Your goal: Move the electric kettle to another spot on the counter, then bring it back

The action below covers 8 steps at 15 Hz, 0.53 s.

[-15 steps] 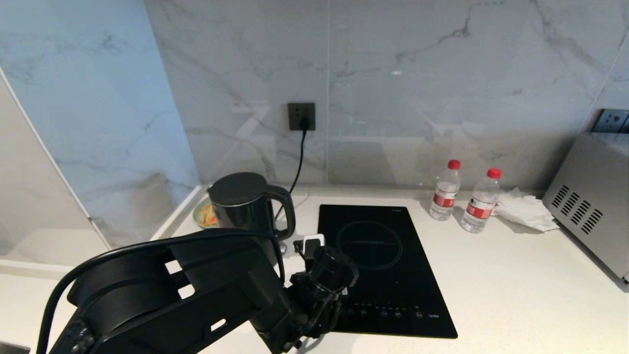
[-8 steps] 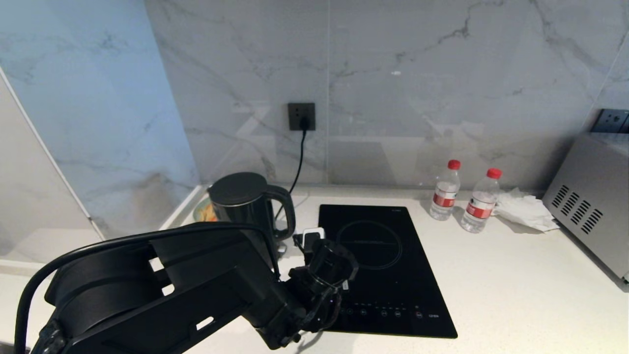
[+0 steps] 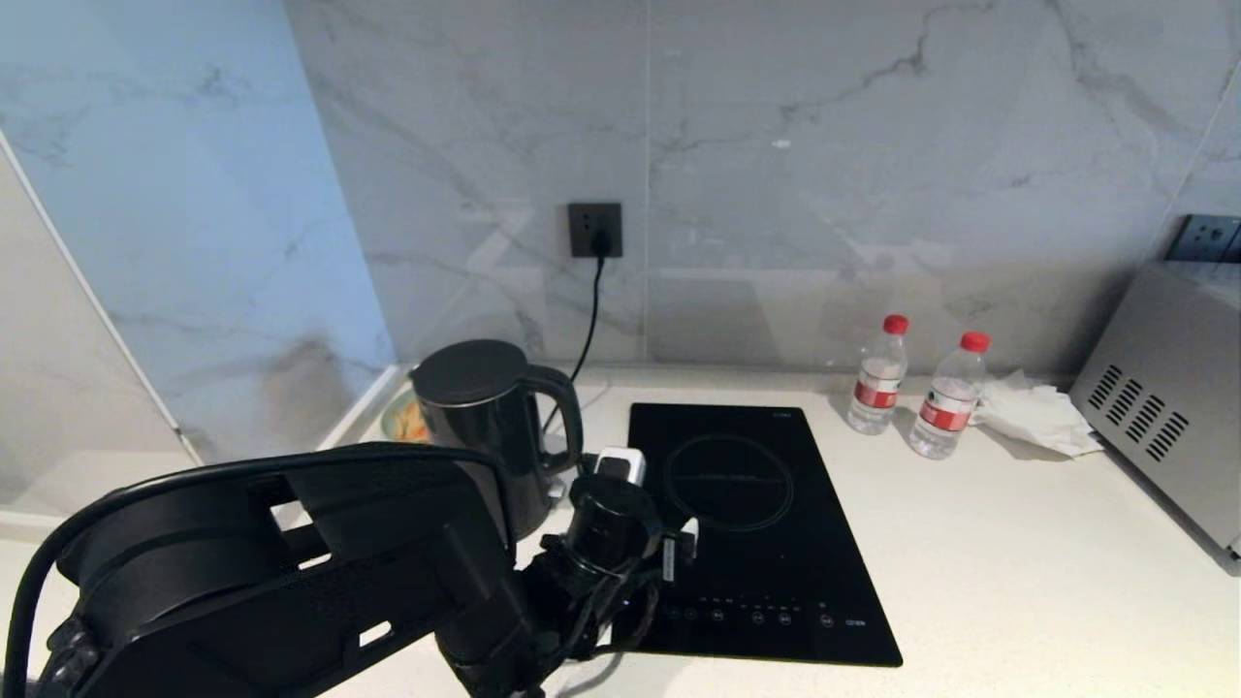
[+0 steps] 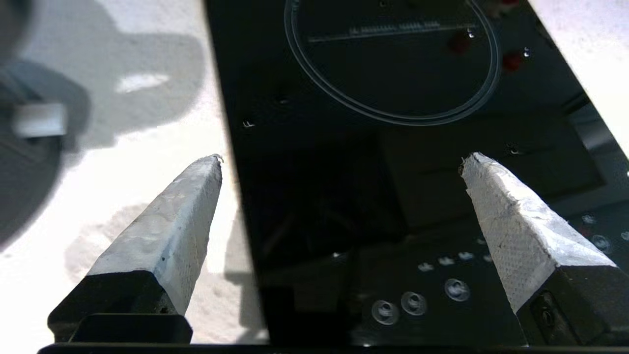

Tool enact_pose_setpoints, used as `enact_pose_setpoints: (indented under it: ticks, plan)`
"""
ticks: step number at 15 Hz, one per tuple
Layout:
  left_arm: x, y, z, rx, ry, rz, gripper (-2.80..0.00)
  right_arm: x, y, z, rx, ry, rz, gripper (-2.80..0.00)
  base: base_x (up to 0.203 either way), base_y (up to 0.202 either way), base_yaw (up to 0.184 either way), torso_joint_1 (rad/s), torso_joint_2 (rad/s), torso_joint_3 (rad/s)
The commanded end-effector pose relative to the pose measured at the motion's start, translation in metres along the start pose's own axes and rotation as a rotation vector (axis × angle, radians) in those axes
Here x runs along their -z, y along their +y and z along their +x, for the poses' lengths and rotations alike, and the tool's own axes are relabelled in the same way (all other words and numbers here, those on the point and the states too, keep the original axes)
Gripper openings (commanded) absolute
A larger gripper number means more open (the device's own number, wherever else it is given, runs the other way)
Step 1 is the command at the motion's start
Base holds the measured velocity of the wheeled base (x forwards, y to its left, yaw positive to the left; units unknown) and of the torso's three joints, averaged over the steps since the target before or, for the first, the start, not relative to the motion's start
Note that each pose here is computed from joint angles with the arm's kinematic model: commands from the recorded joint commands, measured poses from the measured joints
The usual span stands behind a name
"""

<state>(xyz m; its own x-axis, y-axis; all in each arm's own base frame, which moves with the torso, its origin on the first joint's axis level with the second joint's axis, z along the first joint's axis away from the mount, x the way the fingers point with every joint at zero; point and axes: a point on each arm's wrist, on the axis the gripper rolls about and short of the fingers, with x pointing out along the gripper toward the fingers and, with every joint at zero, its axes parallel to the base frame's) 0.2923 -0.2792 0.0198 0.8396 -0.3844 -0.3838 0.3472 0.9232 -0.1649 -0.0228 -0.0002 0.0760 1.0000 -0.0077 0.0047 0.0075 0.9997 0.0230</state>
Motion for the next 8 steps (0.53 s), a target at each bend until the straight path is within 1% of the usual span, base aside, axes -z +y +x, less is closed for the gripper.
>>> enact_pose_setpoints:
  ticks: [1, 4, 6, 8]
  plan:
    - [0.0011, 0.005, 0.0031, 0.001, 0.005, -0.039, 0.0, 0.0, 0.0, 0.0, 0.0, 0.0, 0.0, -2.8, 0.0, 0.0, 0.0, 0.0, 0.0, 0.0]
    - [-0.0027, 0.0097, 0.0049, 0.095, 0.034, -0.057, 0.0, 0.0, 0.0, 0.0, 0.0, 0.0, 0.0, -2.8, 0.0, 0.0, 0.0, 0.0, 0.0, 0.0]
    - [0.0023, 0.0103, 0.0061, 0.119, 0.057, -0.054, 0.0, 0.0, 0.0, 0.0, 0.0, 0.0, 0.0, -2.8, 0.0, 0.0, 0.0, 0.0, 0.0, 0.0]
    - [0.0028, 0.0098, 0.008, 0.12, 0.056, -0.053, 0.0, 0.0, 0.0, 0.0, 0.0, 0.0, 0.0, -2.8, 0.0, 0.0, 0.0, 0.0, 0.0, 0.0]
